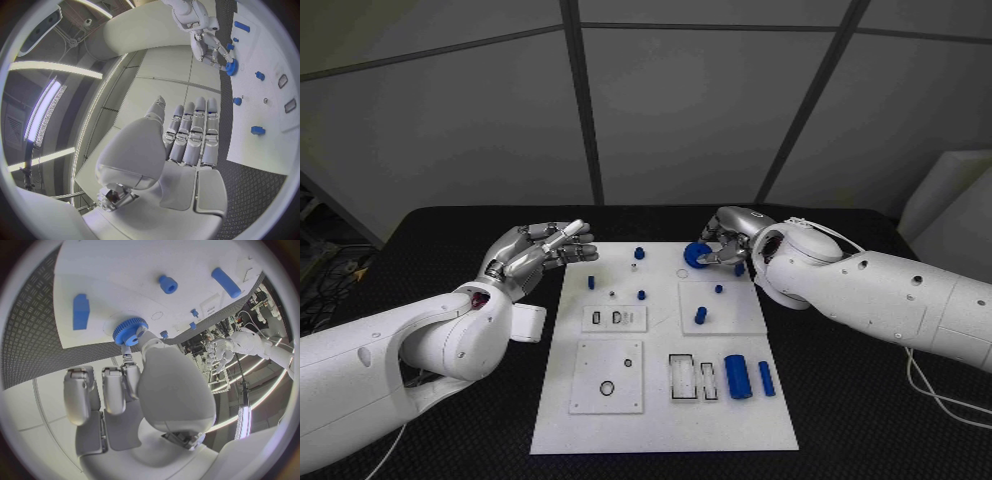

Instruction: Assemble the parts on the task board

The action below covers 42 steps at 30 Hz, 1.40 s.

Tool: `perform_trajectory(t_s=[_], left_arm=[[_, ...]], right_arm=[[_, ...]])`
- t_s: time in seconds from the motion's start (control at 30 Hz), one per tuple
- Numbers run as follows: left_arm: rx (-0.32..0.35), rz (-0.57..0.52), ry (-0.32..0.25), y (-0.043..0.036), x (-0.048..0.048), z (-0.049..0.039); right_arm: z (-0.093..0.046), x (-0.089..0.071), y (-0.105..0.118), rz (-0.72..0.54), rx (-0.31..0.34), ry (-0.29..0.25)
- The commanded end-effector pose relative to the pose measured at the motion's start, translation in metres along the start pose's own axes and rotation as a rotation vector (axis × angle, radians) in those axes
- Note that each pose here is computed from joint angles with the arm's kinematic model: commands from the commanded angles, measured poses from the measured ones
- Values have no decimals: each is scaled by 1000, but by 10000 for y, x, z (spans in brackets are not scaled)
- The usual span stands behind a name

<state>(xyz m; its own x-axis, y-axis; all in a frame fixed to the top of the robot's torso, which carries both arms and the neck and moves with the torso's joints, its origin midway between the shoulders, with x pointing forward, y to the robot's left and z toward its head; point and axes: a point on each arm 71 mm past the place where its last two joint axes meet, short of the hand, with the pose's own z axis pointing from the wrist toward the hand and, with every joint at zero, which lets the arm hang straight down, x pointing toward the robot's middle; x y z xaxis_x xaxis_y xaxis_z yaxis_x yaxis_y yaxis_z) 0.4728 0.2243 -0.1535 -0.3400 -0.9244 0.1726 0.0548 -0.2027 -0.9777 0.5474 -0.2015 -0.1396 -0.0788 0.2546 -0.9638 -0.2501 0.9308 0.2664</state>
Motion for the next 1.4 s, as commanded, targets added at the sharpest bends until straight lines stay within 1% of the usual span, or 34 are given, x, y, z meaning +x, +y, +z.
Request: perform_trajectory(t_s=[0.03,0.2,0.33,0.43,0.47,0.57,0.73,1.0,1.2,1.4], left_arm=[[4,-5,16,-9,17,4],[3,-6,18,-8,19,4],[3,-6,18,-7,20,5],[3,-6,18,-6,19,6],[3,-6,18,-6,19,7],[3,-7,19,-4,23,9],[4,-7,19,-4,23,10],[4,-7,19,-5,22,11],[4,-9,22,-7,31,9],[0,-17,16,-6,23,6]], right_arm=[[-30,-61,100,-16,-49,-74],[-90,-70,299,-19,-118,-100],[-117,-59,518,-50,-179,-124],[-108,-38,651,-70,-211,-132],[-93,-21,725,-81,-227,-135],[-64,9,843,-98,-248,-138],[-7,65,1006,-118,-265,-133],[55,159,1185,-129,-292,-112],[96,211,1245,-141,-295,-94],[129,248,1244,-158,-289,-80]])
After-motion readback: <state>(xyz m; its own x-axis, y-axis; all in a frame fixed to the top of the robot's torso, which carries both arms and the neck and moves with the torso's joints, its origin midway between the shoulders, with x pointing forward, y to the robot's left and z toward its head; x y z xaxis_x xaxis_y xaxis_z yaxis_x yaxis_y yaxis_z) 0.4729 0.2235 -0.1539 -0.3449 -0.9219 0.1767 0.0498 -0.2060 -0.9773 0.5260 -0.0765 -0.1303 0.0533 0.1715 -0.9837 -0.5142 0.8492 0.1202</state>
